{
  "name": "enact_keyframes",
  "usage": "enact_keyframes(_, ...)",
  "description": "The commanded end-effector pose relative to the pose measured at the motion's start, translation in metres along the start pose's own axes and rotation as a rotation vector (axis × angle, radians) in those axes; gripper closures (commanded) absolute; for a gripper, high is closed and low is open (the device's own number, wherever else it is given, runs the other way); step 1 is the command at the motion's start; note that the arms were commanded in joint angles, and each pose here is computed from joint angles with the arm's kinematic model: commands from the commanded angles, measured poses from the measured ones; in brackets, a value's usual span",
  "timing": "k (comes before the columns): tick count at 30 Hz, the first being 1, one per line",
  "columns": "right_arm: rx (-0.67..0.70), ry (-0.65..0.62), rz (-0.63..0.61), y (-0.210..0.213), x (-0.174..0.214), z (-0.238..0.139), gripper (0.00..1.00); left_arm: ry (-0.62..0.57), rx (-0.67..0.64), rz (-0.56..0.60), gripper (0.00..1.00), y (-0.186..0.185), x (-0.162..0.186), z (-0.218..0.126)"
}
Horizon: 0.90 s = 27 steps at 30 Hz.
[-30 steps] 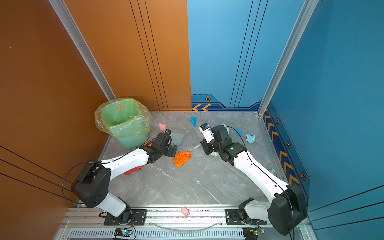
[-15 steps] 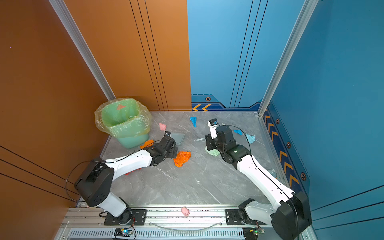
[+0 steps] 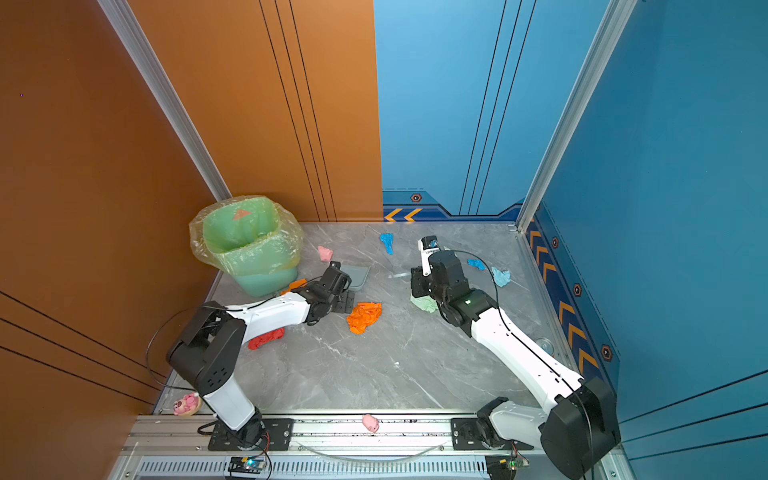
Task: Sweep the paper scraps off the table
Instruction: 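Move the left gripper over the pale blue dustpan handle and close on it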
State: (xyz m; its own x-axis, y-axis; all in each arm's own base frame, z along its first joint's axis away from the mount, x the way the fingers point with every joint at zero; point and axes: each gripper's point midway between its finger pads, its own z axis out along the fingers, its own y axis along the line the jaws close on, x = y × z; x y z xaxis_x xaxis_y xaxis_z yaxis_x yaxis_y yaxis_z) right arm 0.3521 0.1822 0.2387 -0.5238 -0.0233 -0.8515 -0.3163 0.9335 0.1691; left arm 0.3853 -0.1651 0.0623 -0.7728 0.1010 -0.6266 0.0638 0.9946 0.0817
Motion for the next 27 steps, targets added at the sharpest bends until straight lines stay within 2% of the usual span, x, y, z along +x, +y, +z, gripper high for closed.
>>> enact_keyframes(1, 0.051, -0.020, 0.017, -0.007, -0.002, 0.005, 1.00, -0.013, 0.089, -0.041, 0.02, -0.007, -0.016, 0.006)
enact_keyframes(10, 0.075, -0.003, -0.019, -0.005, -0.011, 0.019, 1.00, 0.017, 0.158, -0.034, 0.02, -0.021, -0.024, 0.017)
enact_keyframes(27, 0.089, 0.010, -0.046, -0.008, -0.002, 0.015, 1.00, 0.049, 0.135, 0.005, 0.01, -0.036, -0.020, 0.023)
